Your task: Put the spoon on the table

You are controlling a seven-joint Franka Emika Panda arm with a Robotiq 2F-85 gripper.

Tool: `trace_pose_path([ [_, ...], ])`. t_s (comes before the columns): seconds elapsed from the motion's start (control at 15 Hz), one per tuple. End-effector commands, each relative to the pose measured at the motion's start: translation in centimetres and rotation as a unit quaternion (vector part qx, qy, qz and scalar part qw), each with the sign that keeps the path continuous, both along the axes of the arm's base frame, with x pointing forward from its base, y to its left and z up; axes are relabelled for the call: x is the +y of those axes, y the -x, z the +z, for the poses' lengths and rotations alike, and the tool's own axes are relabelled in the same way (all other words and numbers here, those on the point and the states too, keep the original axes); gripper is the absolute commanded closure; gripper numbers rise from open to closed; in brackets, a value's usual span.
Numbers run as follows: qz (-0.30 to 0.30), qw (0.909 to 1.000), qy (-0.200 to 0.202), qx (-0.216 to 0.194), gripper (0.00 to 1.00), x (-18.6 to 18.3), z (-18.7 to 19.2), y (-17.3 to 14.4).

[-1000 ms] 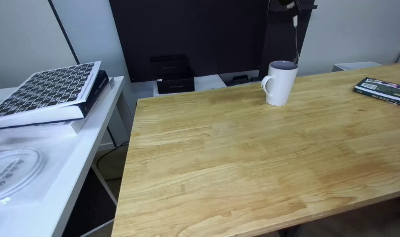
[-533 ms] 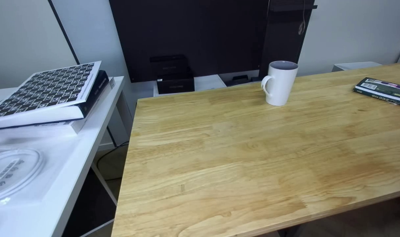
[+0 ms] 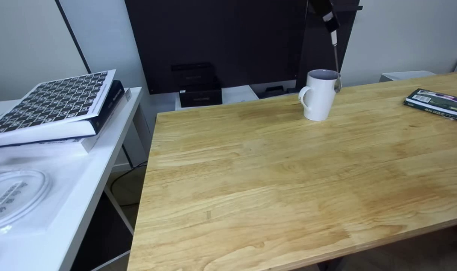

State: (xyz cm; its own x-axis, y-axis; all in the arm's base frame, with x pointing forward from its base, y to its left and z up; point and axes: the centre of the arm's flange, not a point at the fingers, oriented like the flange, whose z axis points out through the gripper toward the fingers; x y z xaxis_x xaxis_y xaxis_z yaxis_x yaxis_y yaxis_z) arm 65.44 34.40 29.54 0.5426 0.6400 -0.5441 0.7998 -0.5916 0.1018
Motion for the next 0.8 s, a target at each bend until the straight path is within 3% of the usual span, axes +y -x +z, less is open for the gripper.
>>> trace_pose_path([
  [0.0, 0.035, 0.9985, -0.04, 0.012, 0.96, 1.6, -2.0, 0.6],
  [0.2, 0.057, 0.9959, -0.069, 0.017, 0.96, 2.9, -3.7, 0.3],
  [0.73, 0.078, 0.9919, -0.091, 0.041, 0.96, 3.9, -7.4, -0.5],
])
